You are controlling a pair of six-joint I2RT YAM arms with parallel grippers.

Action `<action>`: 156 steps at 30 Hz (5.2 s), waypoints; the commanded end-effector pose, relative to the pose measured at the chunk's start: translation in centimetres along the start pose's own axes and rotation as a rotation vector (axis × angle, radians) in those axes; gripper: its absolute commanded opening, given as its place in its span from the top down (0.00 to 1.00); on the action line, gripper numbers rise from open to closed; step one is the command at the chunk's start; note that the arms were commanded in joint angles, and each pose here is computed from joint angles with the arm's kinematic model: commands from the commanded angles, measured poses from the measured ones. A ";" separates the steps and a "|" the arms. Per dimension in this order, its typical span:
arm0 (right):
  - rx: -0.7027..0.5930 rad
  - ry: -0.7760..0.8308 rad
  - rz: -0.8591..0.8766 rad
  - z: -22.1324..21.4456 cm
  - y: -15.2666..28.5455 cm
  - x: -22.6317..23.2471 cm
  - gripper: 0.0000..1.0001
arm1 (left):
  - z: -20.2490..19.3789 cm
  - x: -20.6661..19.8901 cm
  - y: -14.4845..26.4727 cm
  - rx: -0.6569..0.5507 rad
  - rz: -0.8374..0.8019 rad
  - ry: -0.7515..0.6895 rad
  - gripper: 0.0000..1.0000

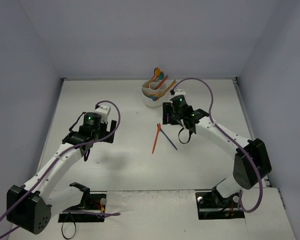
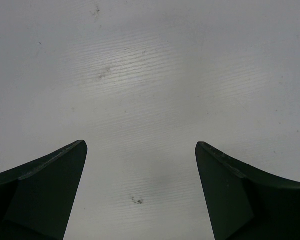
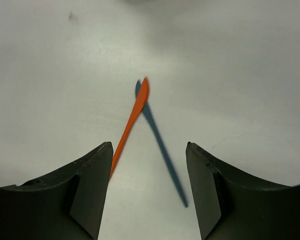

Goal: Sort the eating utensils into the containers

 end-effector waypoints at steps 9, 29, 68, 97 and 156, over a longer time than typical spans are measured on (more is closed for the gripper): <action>0.046 -0.227 -0.198 -4.3 -3.9 4.1 0.49 | 2.2 0.0 1.1 -0.077 -0.001 0.024 0.12; 0.118 -0.215 -0.315 -6.9 -8.5 4.1 0.66 | 2.3 0.1 1.6 -0.096 0.001 0.024 0.12; -0.412 -0.267 -0.179 8.9 4.4 5.7 1.00 | 2.3 0.3 1.6 -0.094 0.017 0.018 0.12; -1.123 -0.435 0.140 22.8 -4.2 -3.1 1.00 | 2.0 1.0 1.2 -0.119 0.068 -0.024 0.12; -1.045 -0.474 0.237 15.1 -10.6 0.0 0.96 | 2.0 0.8 1.2 -0.121 0.056 -0.026 0.12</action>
Point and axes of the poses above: each gripper's point midway between its finger pads, its own y axis back along the fingers, its own x axis along the line the jaws close on, z = x × y, the point moved 6 cm from there along y, back along the fingers, and after that the axes turned 5 degrees about -y, right-handed, at the moved point
